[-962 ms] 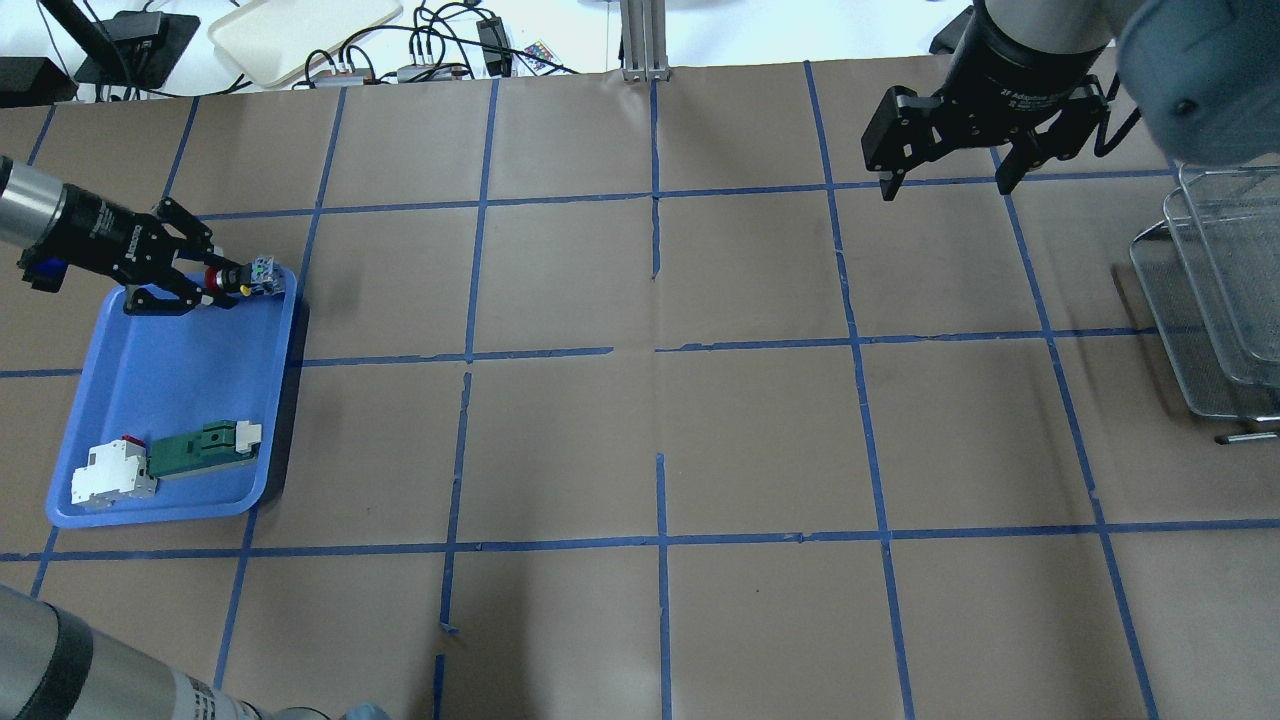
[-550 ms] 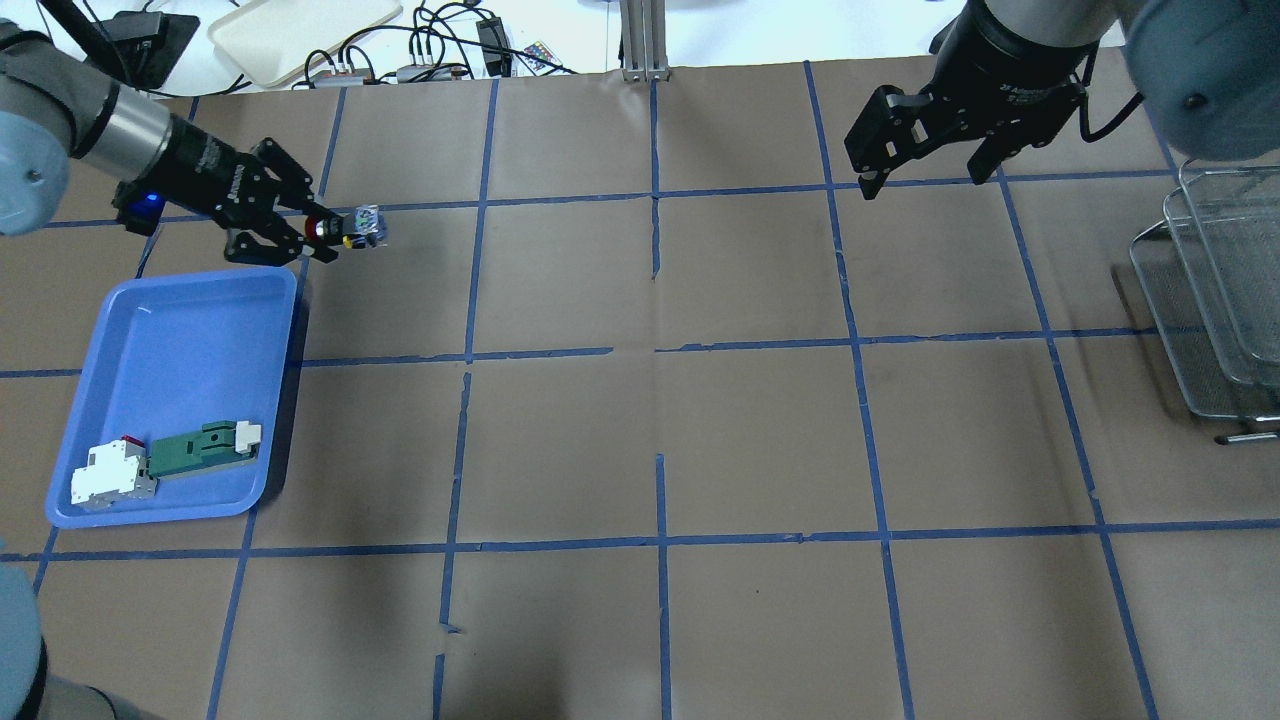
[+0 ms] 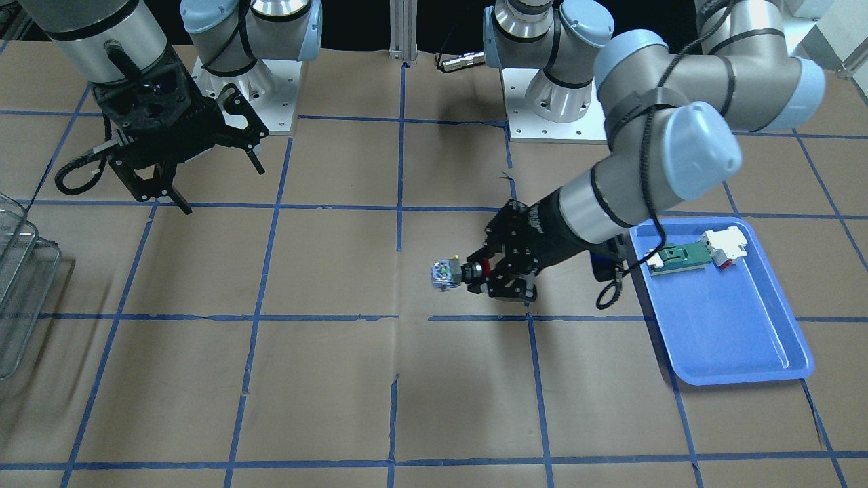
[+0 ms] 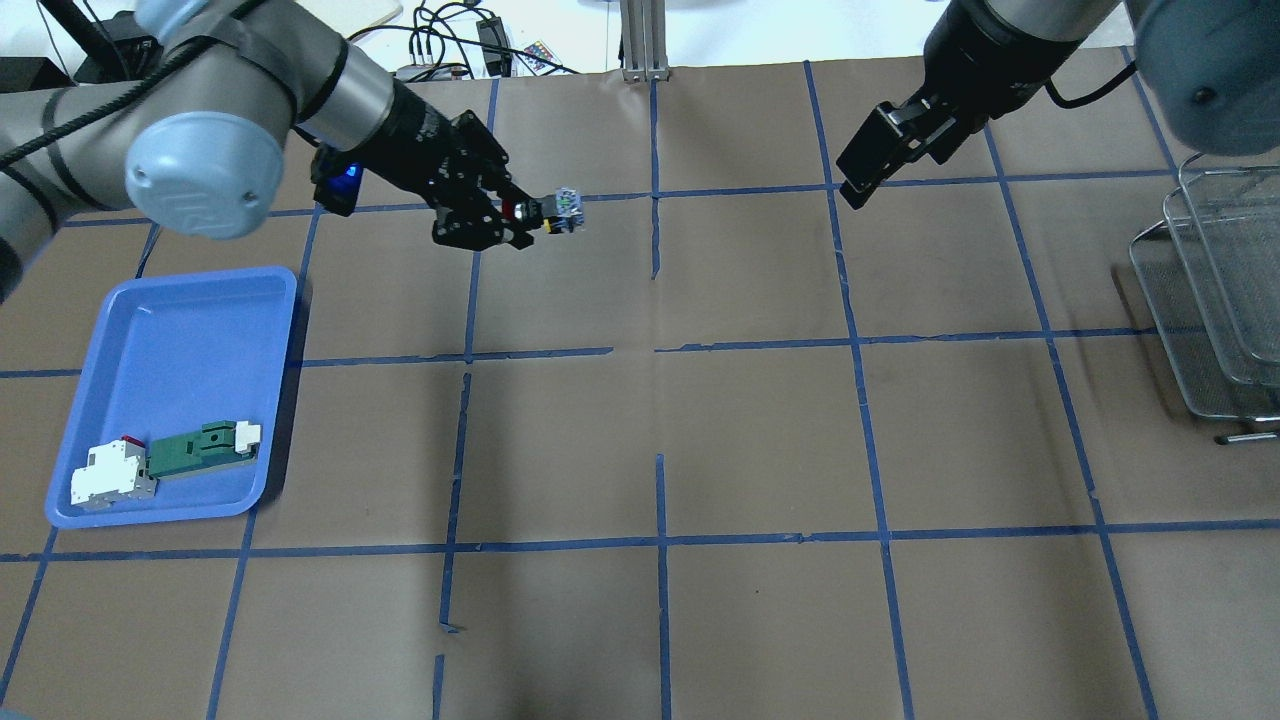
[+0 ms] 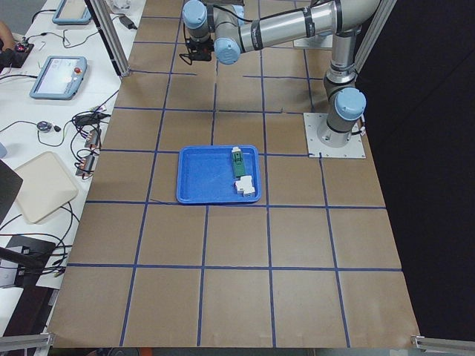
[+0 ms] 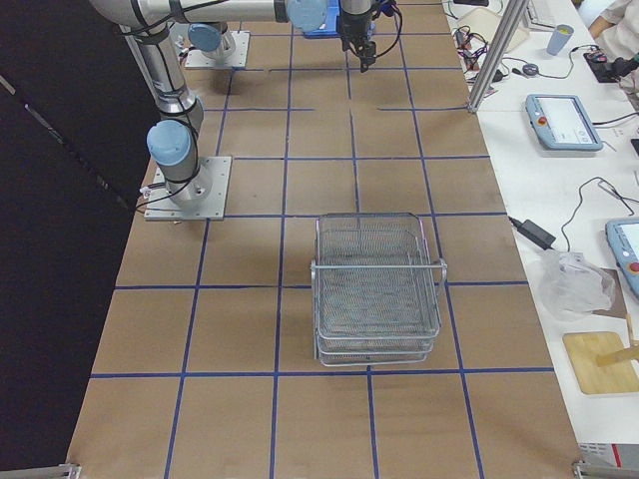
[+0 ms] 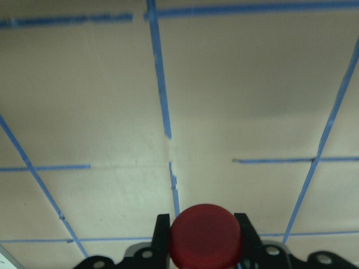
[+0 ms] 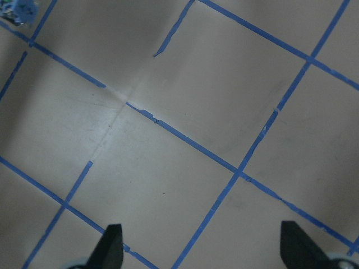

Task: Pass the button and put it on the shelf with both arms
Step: 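Lift the button and carry it toward the right gripper while the right gripper lowers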

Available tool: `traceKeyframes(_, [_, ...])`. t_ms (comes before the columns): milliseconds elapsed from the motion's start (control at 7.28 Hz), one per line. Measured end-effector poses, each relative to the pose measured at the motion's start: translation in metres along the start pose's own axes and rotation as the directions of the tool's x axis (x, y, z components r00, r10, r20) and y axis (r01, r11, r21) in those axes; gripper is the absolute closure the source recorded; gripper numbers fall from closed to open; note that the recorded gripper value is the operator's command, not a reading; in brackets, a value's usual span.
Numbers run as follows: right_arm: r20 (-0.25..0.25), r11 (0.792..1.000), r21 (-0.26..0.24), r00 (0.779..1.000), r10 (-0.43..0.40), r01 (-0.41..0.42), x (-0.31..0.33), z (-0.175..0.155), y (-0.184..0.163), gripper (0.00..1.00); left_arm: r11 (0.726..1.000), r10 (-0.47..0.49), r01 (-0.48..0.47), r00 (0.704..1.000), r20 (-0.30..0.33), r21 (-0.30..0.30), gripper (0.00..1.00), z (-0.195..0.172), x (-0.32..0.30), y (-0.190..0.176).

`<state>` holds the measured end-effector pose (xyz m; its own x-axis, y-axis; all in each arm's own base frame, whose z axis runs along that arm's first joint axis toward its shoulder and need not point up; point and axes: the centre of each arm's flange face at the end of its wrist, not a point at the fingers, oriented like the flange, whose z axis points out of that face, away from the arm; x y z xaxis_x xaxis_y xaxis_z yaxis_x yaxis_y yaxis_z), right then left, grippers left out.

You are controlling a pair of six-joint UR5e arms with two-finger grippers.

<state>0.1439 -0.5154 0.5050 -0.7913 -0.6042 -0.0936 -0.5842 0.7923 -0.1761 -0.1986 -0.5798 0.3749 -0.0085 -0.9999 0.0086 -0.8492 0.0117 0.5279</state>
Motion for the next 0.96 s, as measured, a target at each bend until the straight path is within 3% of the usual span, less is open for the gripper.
traceKeyframes(137, [-0.001, 0.993, 0.0, 0.993, -0.12, 0.12, 0.002, 0.0, 0.001, 0.0, 1.0, -0.014, 0.014, 1.0, -0.007, -0.005, 1.0, 0.014, -0.009, 0.031])
traceKeyframes(275, [0.0, 0.969, 0.0, 0.969, -0.247, 0.247, 0.004, -0.001, 0.002, 0.0, 1.0, -0.029, 0.029, 1.0, -0.007, -0.012, 1.0, 0.022, -0.017, 0.055])
traceKeyframes(412, [0.001, 0.922, 0.0, 0.922, -0.387, 0.387, 0.004, -0.002, 0.003, 0.0, 0.999, -0.046, 0.046, 0.999, -0.001, -0.018, 1.0, 0.028, -0.024, 0.074])
traceKeyframes(824, [0.01, 0.725, 0.009, 0.725, -0.689, 0.689, 0.007, -0.002, 0.007, 0.03, 0.997, -0.068, 0.068, 0.998, 0.012, -0.019, 1.0, 0.049, -0.043, 0.115])
traceKeyframes(962, [0.016, 0.647, 0.013, 0.647, -0.762, 0.762, 0.008, 0.001, 0.008, 0.03, 0.997, -0.079, 0.079, 0.997, 0.014, -0.02, 1.0, 0.055, -0.049, 0.126])
